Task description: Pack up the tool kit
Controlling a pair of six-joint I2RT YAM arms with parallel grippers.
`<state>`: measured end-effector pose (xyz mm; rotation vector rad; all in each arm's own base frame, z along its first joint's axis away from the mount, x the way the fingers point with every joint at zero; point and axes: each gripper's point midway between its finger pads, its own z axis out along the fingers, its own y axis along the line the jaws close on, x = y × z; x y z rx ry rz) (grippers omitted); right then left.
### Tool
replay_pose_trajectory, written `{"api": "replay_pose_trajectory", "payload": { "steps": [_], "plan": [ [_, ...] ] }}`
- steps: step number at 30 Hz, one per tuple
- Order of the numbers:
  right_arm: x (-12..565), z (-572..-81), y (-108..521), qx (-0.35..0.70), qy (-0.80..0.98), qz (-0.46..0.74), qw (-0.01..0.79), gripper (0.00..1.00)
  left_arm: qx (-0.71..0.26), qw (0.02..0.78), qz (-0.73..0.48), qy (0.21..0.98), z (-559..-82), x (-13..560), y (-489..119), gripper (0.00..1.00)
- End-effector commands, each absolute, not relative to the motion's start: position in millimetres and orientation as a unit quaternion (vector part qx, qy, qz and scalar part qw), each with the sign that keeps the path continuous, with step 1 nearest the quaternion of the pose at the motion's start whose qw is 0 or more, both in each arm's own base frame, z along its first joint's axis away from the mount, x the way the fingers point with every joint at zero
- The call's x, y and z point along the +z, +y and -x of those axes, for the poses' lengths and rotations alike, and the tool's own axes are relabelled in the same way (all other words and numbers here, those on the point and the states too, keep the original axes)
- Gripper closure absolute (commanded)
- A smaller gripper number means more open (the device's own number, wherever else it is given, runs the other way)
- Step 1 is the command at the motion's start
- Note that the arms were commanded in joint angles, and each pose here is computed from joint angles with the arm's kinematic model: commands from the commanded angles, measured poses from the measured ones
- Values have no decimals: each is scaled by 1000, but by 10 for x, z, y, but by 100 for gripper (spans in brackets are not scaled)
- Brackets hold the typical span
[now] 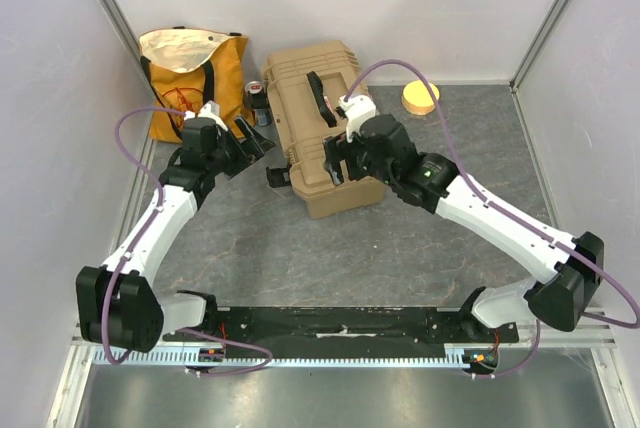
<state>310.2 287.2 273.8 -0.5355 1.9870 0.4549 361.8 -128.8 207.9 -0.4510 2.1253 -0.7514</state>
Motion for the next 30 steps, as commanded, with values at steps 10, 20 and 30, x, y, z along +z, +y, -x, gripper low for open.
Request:
{"api": "replay_pose_trajectory", "payload": {
  "steps": [10,20,30],
  "plan": [
    [2193,-3301,2851,27,839,208,503,26,-299,335,320,834,-3358,1442,-900,13],
    [1942,-3217,3077,49,851,224,472,28,-491,263,402,726,-3205,1178,-1299,21],
    [1974,-3234,3189,71,853,210,472,28,-563,249,399,680,-3365,1439,-1511,21]
  ]
}}
